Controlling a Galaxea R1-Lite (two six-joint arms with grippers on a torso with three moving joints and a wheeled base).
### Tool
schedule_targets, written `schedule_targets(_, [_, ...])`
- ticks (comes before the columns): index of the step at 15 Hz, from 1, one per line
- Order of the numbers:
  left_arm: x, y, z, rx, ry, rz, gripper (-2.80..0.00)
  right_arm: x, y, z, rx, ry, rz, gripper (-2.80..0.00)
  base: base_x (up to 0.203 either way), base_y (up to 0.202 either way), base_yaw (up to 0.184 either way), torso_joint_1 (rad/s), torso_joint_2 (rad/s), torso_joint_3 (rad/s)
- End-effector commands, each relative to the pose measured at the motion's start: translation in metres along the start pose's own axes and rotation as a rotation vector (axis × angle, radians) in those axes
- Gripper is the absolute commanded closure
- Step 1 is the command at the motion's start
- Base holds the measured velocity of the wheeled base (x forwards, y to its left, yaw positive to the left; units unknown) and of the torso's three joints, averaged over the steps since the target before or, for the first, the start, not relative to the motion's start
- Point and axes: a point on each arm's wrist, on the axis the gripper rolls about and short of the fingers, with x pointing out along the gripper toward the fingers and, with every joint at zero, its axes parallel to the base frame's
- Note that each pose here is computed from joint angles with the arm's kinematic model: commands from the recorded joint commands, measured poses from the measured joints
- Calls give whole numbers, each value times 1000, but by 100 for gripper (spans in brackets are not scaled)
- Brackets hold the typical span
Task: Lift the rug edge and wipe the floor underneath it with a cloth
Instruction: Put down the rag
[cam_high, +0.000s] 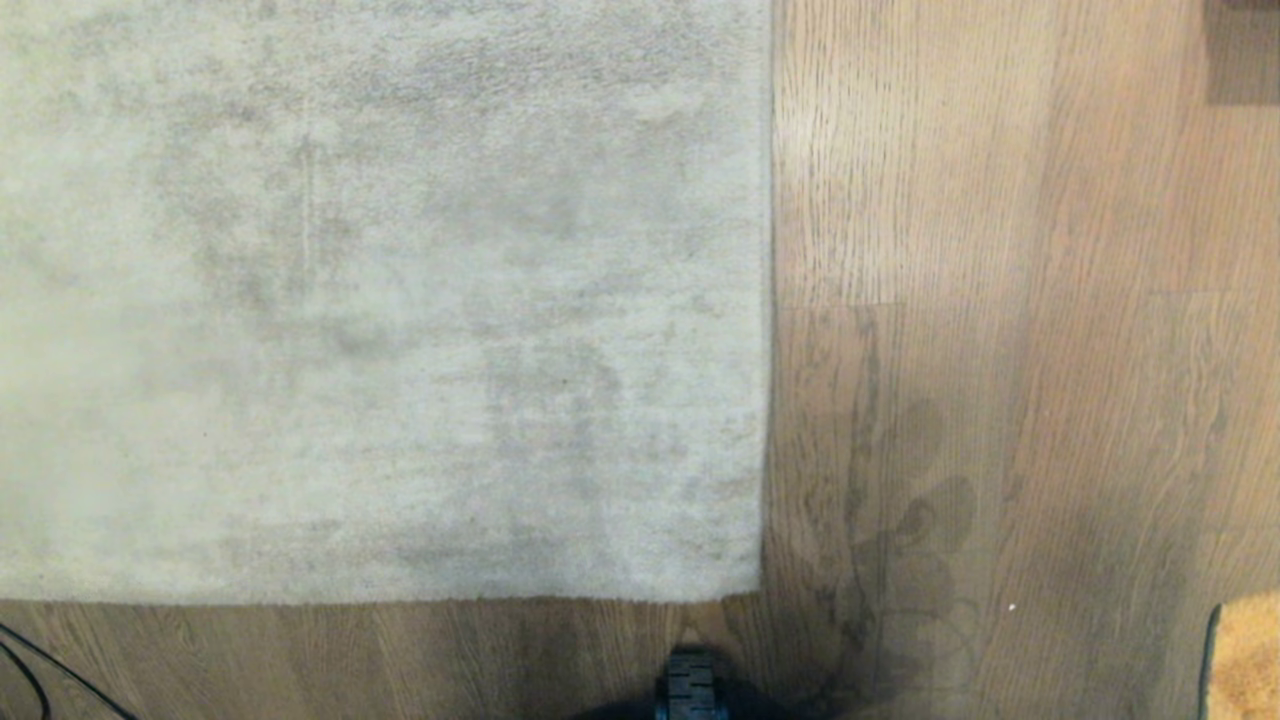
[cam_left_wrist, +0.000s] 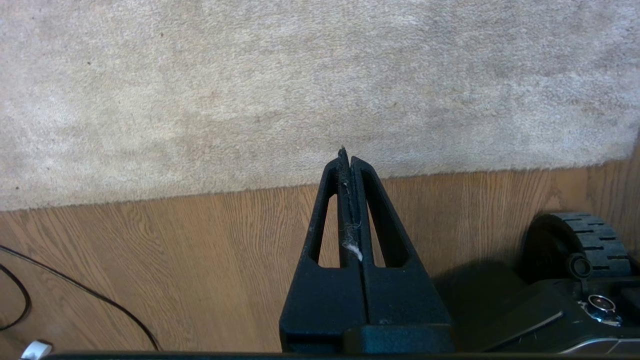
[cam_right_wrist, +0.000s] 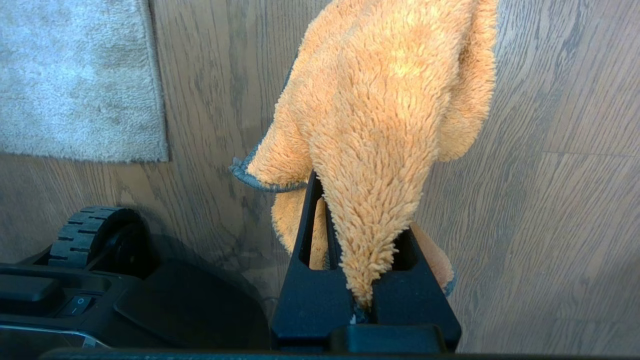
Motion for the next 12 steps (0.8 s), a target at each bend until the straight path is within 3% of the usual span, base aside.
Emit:
schedule_targets(1, [0,0,0,1,0,0,0,0,0,0,-1,1,2,0,0,0,0,0,0,0])
schedule_targets(12, [0,0,0,-1,0,0,0,0,0,0,0,1,2,0,0,0,0,0,0,0])
